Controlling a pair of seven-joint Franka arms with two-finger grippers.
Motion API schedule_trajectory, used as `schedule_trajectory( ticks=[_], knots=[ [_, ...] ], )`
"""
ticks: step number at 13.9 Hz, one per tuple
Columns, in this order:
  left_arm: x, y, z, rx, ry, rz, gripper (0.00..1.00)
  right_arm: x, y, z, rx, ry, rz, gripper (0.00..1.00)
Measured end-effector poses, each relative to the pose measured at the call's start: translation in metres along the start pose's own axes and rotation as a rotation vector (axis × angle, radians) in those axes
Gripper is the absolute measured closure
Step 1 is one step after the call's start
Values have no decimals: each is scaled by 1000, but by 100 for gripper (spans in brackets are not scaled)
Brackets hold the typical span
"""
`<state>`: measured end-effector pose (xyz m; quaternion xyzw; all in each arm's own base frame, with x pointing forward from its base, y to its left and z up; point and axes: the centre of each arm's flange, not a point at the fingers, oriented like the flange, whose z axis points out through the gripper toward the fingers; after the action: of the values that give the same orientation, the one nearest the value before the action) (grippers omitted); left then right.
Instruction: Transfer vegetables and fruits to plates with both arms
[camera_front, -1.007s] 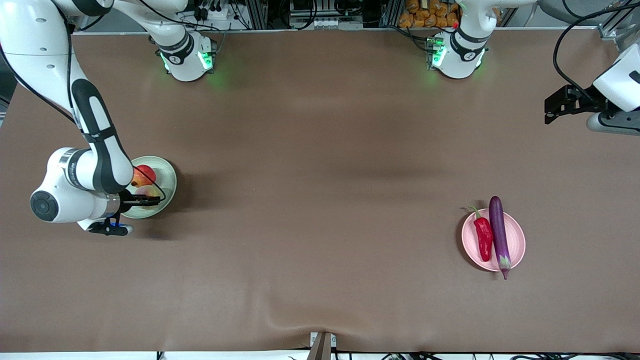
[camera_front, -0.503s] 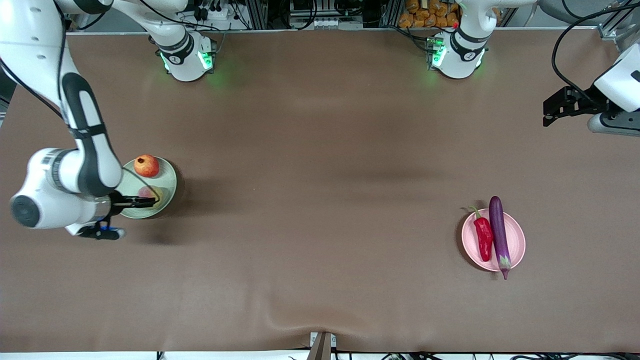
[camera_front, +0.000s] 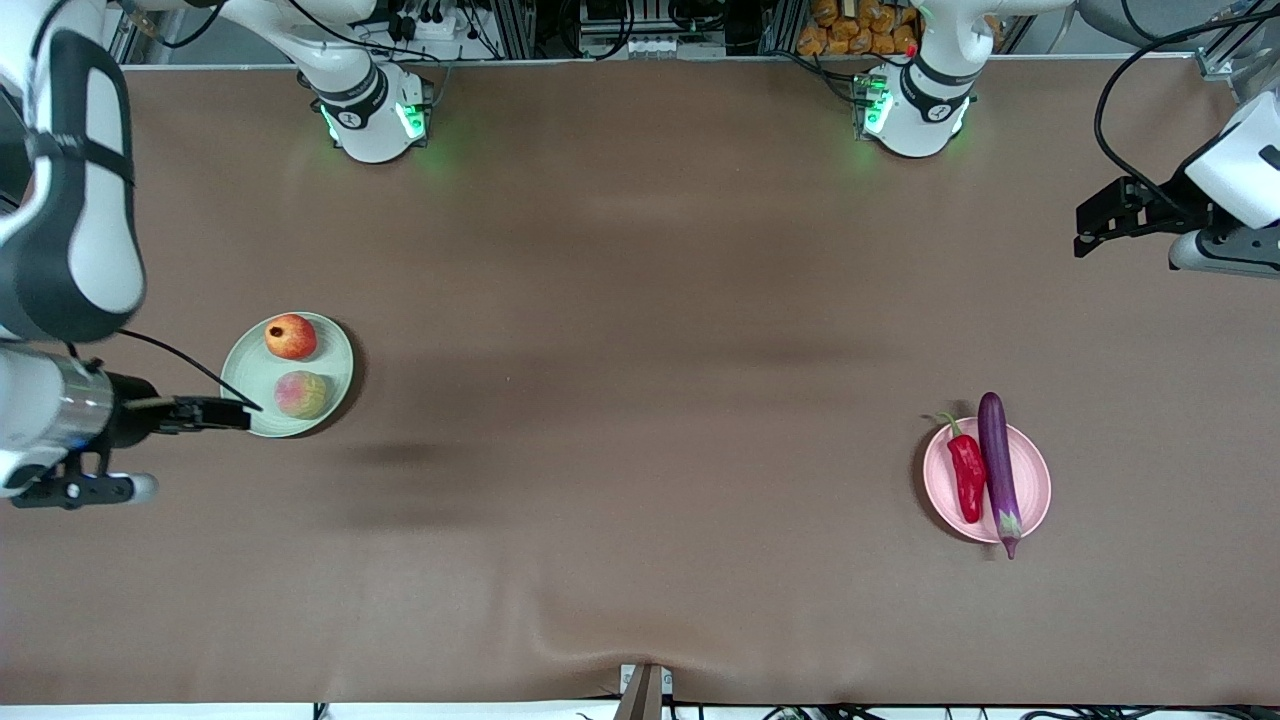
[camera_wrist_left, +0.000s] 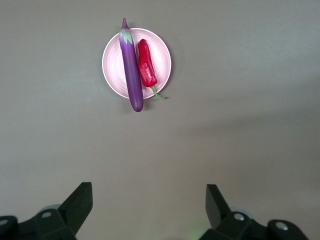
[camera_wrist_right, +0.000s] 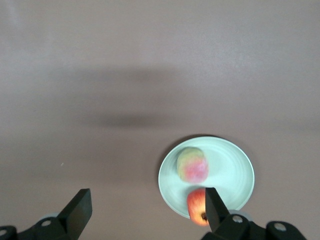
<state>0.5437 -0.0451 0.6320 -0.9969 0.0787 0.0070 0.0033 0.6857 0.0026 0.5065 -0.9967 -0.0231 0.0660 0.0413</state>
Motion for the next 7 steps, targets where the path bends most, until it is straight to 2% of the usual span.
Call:
schedule_trajectory(
  ticks=[2,5,7],
  knots=[
    [0,0,0,0,2,-2,0,-31,-11,-55,-5,21,-15,0],
    [0,-1,-1,0,3,-3,0,-95,-20,-138,-49,85,-22,0],
    [0,-1,-1,0,3,-4,0,-130,-24,-169,-60,103,-22,0]
  ],
)
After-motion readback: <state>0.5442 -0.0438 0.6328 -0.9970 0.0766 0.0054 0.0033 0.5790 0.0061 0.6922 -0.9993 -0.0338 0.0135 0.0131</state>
